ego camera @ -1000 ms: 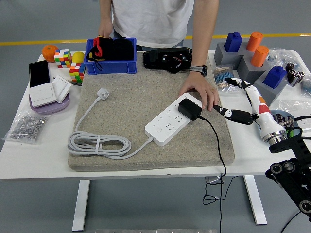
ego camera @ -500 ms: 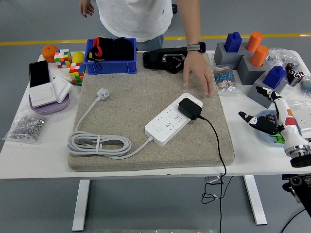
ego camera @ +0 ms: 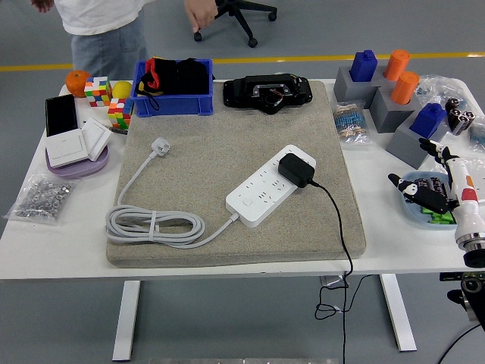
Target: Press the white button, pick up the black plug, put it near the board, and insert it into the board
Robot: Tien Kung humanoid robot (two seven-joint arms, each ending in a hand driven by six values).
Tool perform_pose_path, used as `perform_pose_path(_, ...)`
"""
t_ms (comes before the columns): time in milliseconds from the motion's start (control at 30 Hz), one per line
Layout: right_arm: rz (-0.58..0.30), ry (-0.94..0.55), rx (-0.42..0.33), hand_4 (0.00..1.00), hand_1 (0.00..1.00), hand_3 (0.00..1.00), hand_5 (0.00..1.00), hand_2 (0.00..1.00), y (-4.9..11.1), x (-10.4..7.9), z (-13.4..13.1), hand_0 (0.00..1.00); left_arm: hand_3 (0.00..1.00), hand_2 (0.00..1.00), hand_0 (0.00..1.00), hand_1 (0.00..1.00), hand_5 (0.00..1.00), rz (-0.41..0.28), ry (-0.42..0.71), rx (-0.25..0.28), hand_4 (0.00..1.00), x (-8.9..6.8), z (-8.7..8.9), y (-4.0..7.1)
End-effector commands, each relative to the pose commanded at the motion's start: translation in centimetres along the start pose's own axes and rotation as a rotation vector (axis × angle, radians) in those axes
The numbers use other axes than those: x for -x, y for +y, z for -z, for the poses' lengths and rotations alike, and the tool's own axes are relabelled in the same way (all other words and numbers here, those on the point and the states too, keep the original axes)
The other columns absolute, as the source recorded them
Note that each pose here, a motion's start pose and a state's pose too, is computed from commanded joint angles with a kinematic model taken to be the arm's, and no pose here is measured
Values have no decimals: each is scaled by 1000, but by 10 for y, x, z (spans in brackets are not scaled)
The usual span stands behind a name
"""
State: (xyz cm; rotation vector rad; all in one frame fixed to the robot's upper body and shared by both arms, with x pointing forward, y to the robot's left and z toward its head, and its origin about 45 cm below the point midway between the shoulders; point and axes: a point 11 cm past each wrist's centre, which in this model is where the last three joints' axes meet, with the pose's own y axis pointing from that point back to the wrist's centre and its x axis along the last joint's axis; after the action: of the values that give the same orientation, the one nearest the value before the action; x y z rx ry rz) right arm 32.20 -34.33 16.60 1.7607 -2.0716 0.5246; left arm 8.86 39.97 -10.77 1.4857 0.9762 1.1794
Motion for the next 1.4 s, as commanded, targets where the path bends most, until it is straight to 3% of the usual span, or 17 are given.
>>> perform_pose_path(1100,-50,-26,41,965,846,814,305,813,3,-14,-8,920,692,663,687,682,149,-12,-33,5,619,-4,-6,2)
perform_pose_path(1400,-36,-44,41,954,845,815,294,813,5,-8,-6,918,692,663,687,682,148,-18,-43,13,619,-7,-11,3)
